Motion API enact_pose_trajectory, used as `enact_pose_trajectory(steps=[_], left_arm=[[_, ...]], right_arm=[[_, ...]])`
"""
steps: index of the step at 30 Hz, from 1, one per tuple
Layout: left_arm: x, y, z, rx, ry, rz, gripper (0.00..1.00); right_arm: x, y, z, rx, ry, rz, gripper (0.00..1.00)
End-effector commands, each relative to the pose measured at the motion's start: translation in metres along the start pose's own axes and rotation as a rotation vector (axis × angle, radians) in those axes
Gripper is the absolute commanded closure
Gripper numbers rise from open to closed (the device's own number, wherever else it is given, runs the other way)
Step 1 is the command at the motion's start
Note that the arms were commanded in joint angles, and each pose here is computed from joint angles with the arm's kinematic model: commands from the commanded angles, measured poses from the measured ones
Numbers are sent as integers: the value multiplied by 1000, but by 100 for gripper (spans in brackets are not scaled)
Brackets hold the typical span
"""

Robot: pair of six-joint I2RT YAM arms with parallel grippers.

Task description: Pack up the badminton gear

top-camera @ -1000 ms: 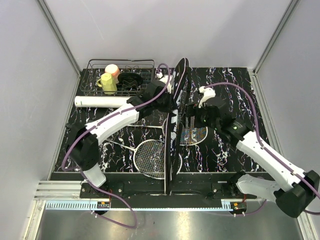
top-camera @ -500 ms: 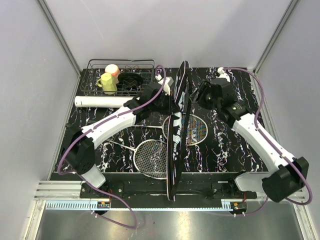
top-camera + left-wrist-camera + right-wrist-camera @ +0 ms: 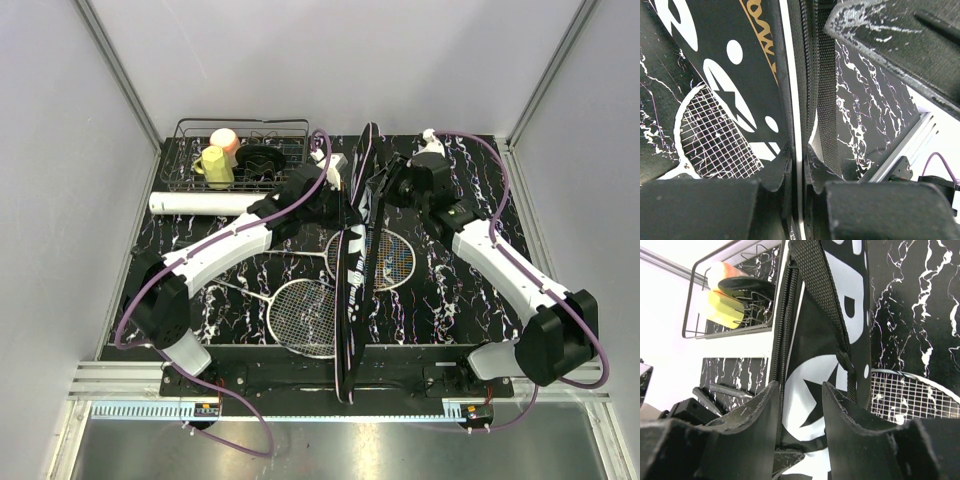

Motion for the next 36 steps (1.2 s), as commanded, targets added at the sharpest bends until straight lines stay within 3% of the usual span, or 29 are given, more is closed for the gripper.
enact_pose_trajectory(steps=[1, 13, 16, 17, 19, 20, 23, 25, 28, 30, 33, 36], left_arm=[[-20, 8, 24, -98, -15, -91, 100], [-22, 7, 23, -93, -5, -105, 100], [-22, 7, 22, -82, -6, -101, 98], [-20, 7, 21, -76, -4, -90, 88], [-15, 9, 19, -61, -3, -48, 72], [-14, 10, 18, -59, -2, -38, 55], [-12, 17, 17, -75, -8, -29, 40], [-10, 18, 16, -78, -6, -22, 36], [-8, 17, 16, -82, -11, 0, 37], [2, 14, 12, -65, -8, 49, 46], [10, 13, 13, -50, 2, 91, 51], [17, 16, 13, -54, 7, 111, 52]], right_arm=[[16, 2, 16, -72, 12, 80, 53], [16, -23, -7, 37, -22, 137, 69], [24, -22, -6, 33, -10, 194, 83], [24, -21, -6, 30, -9, 199, 98], [25, -14, -2, 5, 8, 205, 100], [22, -12, -3, 0, 17, 200, 100], [19, -5, -2, -2, 62, 191, 100], [16, -3, -4, 2, 90, 185, 100], [12, 0, -6, 2, 102, 177, 100], [11, 2, -7, 0, 102, 180, 100], [12, 9, -5, -10, 113, 190, 100], [11, 13, -4, -19, 128, 191, 100]])
Point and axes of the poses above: each gripper's point midway between its finger pads, its own y axis back along the fingers, its own x axis along the line the jaws close on, z = x × y, the point moved 5 cm from there along y, back along the fingers, and after that the axes turned 6 degrees about -y, right-handed, at the moved point
